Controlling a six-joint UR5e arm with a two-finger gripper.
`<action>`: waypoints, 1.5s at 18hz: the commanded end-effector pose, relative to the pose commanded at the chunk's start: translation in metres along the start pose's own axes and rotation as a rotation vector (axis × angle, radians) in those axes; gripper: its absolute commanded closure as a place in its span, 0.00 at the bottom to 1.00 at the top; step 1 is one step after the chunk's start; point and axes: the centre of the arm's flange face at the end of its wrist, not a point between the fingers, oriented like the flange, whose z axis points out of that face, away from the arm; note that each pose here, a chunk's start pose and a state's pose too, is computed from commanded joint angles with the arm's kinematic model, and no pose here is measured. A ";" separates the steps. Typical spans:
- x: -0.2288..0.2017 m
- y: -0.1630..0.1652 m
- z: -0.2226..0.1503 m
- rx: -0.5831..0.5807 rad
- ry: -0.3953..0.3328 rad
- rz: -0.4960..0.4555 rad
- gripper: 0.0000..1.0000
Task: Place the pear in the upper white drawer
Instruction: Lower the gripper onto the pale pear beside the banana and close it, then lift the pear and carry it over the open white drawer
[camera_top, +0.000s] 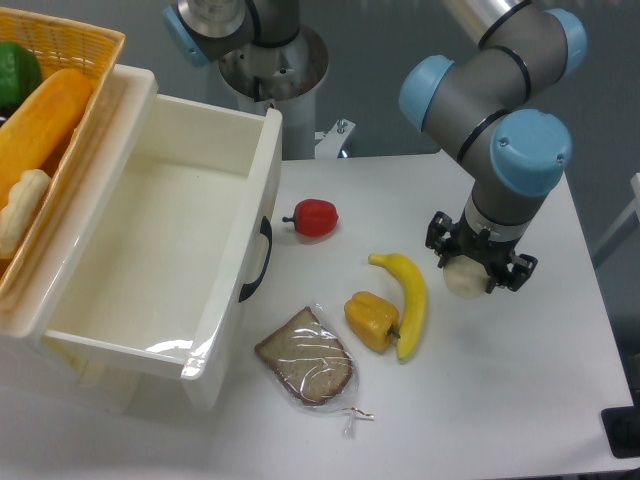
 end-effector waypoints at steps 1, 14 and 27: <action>0.002 -0.001 -0.002 0.001 -0.001 0.003 0.85; 0.073 -0.042 -0.069 0.122 -0.001 -0.082 0.84; 0.228 -0.089 -0.186 0.349 0.015 -0.061 0.81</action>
